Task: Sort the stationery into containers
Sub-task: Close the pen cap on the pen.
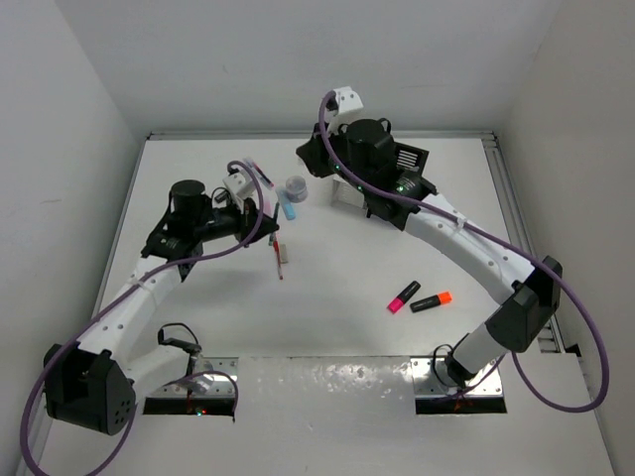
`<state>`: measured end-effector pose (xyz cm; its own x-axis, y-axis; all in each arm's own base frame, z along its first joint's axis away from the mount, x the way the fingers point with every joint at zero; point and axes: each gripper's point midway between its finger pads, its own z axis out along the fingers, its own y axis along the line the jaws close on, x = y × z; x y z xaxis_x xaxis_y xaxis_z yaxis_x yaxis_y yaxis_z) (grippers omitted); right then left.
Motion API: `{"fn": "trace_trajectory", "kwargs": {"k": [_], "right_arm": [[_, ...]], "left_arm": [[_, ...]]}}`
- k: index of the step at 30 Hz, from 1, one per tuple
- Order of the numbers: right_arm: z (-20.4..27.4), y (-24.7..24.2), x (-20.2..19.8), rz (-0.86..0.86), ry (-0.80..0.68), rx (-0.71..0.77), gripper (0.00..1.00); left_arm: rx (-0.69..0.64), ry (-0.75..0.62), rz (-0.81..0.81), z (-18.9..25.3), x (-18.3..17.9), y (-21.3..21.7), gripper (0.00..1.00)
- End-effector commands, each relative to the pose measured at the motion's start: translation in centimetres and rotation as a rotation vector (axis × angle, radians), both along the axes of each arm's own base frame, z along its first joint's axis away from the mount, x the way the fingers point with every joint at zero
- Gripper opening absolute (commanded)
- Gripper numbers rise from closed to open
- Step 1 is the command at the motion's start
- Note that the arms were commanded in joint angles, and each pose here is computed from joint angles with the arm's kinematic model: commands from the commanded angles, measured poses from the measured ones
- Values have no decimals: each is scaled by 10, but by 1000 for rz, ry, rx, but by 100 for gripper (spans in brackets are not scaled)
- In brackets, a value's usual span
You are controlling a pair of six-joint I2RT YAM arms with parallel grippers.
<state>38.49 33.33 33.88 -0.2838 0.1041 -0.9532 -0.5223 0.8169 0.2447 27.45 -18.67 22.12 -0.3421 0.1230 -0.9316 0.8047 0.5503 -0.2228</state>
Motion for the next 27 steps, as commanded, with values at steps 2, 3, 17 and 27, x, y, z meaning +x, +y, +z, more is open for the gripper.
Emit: {"fn": "trace_trajectory", "kwargs": {"k": [2,3,17,27], "right_arm": [[61,17,-7,82,-249,15,0],[67,18,-9,83,-263,27,0],[81,7,-46,136,-401,115,0],[61,9,-48,147,-346,100,0]], "left_arm": [[-100,-82,-33,45,7,-20,0],[-108,-78,-35,47,7,-21,0],[-256,-68,4,70,25,-42,0],[-240,-86,2,64,28,-49,0]]}}
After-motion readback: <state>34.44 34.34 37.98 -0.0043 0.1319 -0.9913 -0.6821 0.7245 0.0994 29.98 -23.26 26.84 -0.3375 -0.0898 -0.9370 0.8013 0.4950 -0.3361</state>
